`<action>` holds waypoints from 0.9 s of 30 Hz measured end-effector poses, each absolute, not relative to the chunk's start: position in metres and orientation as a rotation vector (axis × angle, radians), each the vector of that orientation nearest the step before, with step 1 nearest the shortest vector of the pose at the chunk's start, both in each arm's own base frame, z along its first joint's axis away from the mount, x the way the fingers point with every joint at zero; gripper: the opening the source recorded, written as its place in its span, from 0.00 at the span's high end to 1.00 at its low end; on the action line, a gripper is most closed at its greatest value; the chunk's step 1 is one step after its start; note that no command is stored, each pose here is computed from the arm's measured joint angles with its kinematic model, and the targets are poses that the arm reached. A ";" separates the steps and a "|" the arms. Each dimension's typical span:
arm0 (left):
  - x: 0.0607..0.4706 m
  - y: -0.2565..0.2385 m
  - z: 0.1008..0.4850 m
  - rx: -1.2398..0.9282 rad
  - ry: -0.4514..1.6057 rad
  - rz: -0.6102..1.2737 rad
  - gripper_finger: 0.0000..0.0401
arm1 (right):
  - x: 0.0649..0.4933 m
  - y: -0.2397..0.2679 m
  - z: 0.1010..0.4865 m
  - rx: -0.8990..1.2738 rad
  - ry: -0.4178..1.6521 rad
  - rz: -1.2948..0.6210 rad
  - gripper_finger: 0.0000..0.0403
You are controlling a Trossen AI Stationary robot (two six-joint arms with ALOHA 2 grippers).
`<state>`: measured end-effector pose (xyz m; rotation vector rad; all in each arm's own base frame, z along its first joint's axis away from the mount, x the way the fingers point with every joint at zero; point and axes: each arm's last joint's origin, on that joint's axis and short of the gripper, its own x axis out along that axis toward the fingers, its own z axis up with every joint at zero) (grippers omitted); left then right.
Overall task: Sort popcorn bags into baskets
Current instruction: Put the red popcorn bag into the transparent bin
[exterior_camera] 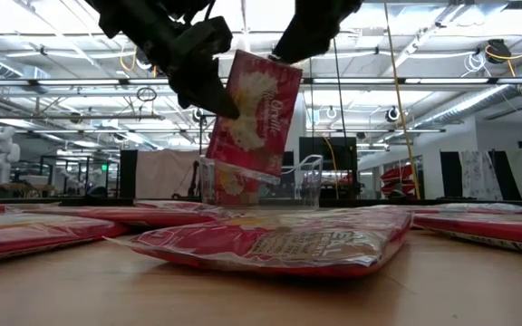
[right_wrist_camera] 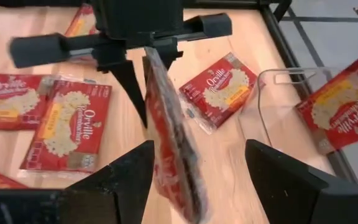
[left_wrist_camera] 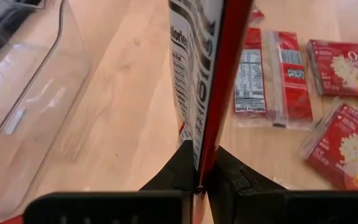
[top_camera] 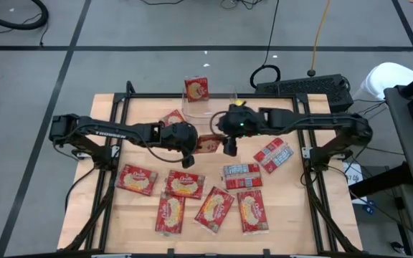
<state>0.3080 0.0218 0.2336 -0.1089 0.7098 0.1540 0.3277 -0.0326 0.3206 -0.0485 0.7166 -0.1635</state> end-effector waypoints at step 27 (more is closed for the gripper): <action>0.308 0.017 0.234 -0.060 0.706 0.186 0.92 | 0.340 -0.035 0.298 -0.098 0.833 -0.026 0.93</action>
